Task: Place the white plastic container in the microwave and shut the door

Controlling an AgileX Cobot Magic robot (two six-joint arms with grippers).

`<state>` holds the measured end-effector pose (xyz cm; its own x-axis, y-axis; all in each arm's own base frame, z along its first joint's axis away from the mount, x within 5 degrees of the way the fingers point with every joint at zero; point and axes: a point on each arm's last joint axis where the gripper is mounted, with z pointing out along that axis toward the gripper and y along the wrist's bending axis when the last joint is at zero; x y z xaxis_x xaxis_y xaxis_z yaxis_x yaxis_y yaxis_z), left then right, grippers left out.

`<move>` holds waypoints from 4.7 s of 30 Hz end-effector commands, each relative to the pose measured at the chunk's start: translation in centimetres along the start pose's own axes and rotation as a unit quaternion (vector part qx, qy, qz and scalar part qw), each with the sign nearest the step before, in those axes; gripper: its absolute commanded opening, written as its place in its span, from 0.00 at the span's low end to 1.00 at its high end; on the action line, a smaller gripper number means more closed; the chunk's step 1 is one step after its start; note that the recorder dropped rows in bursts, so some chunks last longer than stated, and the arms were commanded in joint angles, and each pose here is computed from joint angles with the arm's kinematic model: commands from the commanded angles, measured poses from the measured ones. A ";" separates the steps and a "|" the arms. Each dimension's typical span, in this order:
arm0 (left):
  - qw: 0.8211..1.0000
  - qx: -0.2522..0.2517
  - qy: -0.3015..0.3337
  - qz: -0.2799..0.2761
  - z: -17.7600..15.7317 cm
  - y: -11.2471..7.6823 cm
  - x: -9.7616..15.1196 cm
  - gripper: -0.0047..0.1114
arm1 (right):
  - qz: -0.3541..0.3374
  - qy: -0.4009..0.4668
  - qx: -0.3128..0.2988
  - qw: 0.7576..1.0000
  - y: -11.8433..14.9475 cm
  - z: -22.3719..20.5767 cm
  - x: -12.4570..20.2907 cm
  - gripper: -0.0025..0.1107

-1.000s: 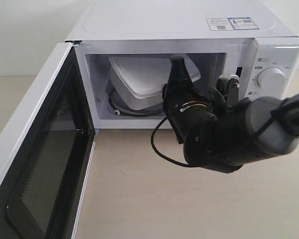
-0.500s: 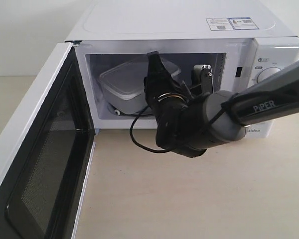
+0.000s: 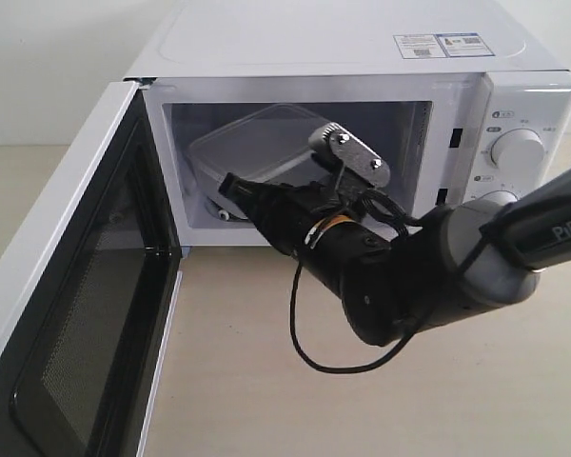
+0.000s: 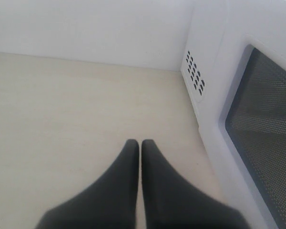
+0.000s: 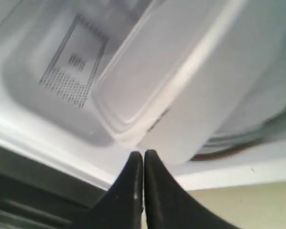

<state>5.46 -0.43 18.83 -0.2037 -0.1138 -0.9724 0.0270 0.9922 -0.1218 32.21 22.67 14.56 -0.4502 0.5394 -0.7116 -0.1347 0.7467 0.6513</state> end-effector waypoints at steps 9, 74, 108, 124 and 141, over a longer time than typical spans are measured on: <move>1.000 -0.001 0.000 -0.003 0.0 0.0 0.1 0.08 | -0.067 0.027 0.035 0.997 -0.1 5.8 -0.1 0.02; 1.000 -0.001 0.000 -0.003 0.0 0.0 0.1 0.08 | -0.295 0.035 -0.046 0.954 2.5 -19.5 -6.3 0.02; 1.000 -0.001 0.000 -0.003 0.0 0.0 0.1 0.08 | -0.296 -0.189 0.038 0.936 -8.4 -33.6 -4.2 0.02; 1.000 -0.001 0.000 -0.003 0.0 0.0 0.1 0.08 | -0.319 -0.064 0.078 0.942 -9.7 -33.1 -2.3 0.02; 1.000 -0.001 0.000 -0.003 0.0 0.0 0.1 0.08 | -0.256 -0.096 0.213 0.938 -11.1 -33.6 -2.8 0.02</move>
<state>5.46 -0.43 18.83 -0.2037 -0.1138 -0.9724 0.0270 0.9922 -0.1218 5.37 -0.18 18.11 -0.2568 0.0984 -0.9614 0.0903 0.9929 0.0775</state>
